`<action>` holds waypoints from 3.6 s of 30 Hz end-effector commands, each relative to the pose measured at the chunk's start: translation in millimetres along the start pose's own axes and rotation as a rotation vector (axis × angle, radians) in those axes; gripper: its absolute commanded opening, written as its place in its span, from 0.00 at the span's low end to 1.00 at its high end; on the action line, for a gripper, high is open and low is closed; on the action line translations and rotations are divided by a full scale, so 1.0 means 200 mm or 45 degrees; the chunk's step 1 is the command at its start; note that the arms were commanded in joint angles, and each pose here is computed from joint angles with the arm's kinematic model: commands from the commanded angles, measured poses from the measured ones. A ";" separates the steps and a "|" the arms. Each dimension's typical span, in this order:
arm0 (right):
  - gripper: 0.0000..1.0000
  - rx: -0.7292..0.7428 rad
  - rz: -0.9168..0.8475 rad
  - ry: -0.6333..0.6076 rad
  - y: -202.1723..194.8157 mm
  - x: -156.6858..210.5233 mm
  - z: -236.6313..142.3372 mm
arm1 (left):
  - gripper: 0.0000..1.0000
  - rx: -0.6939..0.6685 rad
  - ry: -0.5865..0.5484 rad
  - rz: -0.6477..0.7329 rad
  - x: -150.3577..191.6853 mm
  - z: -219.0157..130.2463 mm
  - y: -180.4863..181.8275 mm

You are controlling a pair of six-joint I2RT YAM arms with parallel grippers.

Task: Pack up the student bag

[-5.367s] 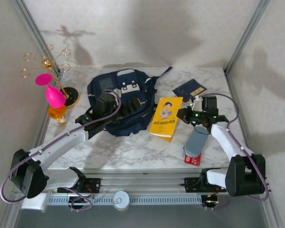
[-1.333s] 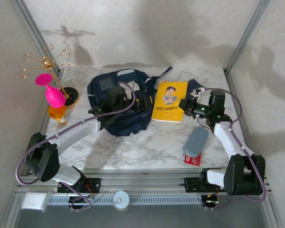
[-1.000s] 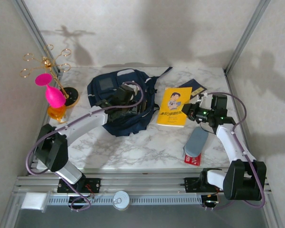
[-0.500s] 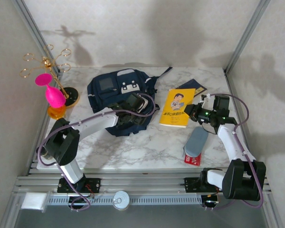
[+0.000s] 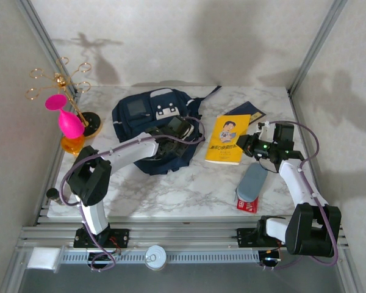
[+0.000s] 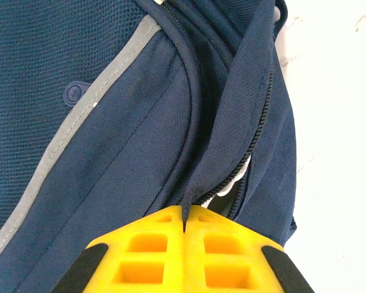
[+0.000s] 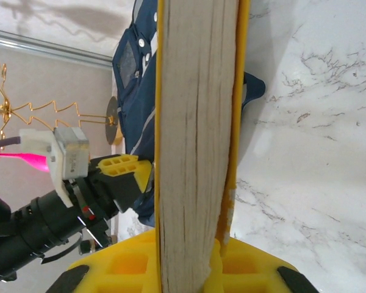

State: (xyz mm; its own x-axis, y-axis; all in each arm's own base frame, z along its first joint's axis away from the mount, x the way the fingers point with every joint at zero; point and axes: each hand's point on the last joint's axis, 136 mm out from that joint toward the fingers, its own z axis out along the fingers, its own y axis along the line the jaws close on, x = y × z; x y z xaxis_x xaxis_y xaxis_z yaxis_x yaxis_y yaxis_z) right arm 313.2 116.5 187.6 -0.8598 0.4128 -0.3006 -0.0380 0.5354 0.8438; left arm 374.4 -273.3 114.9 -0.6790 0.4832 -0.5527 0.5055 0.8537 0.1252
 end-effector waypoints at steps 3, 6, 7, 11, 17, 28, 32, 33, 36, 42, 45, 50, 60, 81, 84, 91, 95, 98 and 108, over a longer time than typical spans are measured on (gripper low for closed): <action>0.00 -0.120 -0.093 0.066 0.14 0.03 0.03 | 0.00 -0.111 -0.220 -0.066 -0.27 -0.30 0.14; 0.00 -0.151 -0.103 0.147 0.22 0.10 0.10 | 0.00 -0.173 -0.326 -0.099 -0.39 -0.46 0.21; 0.00 -0.162 -0.108 0.185 0.24 0.14 0.15 | 0.00 -0.196 -0.358 -0.113 -0.43 -0.52 0.23; 0.00 -0.213 -0.124 0.307 0.35 0.29 0.35 | 0.00 -0.234 -0.487 -0.162 -0.57 -0.73 0.26; 0.00 -0.276 -0.144 0.353 0.49 0.33 0.63 | 0.00 -0.175 -0.639 -0.192 -0.67 -0.92 0.26; 0.22 -0.127 -0.139 0.388 0.37 0.21 1.20 | 0.00 -0.234 -0.684 -0.265 -0.69 -0.96 0.30; 0.46 0.013 -0.222 0.339 0.28 0.18 1.19 | 0.00 -0.285 -0.673 -0.286 -0.66 -0.95 0.34; 0.52 0.034 -0.244 0.323 0.27 0.19 1.15 | 0.00 -0.280 -0.673 -0.282 -0.66 -0.95 0.33; 0.59 0.190 -0.313 0.252 0.19 0.18 1.02 | 0.00 -0.256 -0.674 -0.268 -0.65 -0.94 0.32; 0.58 0.350 -0.488 0.101 0.23 0.28 0.78 | 0.00 -0.213 -0.672 -0.271 -0.66 -0.91 0.28; 0.51 0.428 -0.529 0.187 0.17 0.44 0.78 | 0.00 -0.205 -0.666 -0.273 -0.66 -0.89 0.27; 0.34 0.453 -0.586 0.340 0.11 0.69 0.83 | 0.00 -0.194 -0.660 -0.279 -0.64 -0.87 0.26; 0.19 0.618 -0.679 0.239 0.00 0.56 1.08 | 0.00 -0.095 -0.662 -0.279 -0.65 -0.90 0.21; 0.29 0.168 -0.690 -0.061 0.45 0.37 0.92 | 0.00 -0.150 -0.634 -0.324 -0.57 -0.87 0.25; 0.37 0.266 -0.625 -0.132 0.35 0.27 0.71 | 0.00 -0.119 -0.606 -0.349 -0.52 -0.83 0.23; 0.52 0.574 -0.300 -0.320 -0.04 -0.13 0.32 | 0.02 0.074 -0.470 -0.413 -0.31 -0.58 0.06; 0.62 0.681 -0.117 -0.376 -0.23 -0.33 0.22 | 0.17 0.279 -0.368 -0.464 -0.16 -0.45 -0.12; 0.69 0.745 0.023 -0.387 -0.37 -0.44 0.22 | 0.44 0.564 -0.340 -0.508 -0.12 -0.47 -0.30; 0.73 0.877 0.343 -0.406 -0.68 -0.71 0.34 | 0.62 0.732 -0.506 -0.796 -0.26 -0.55 -0.40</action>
State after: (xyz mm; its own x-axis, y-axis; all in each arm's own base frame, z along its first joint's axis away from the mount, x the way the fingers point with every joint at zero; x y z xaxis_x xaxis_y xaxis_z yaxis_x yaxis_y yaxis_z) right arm 468.8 40.6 93.3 -0.6275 0.6782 -0.3825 0.4921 0.7261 0.4802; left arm 302.2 -327.4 208.3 -0.7377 -0.1285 -0.6628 0.3928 0.7167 -0.5762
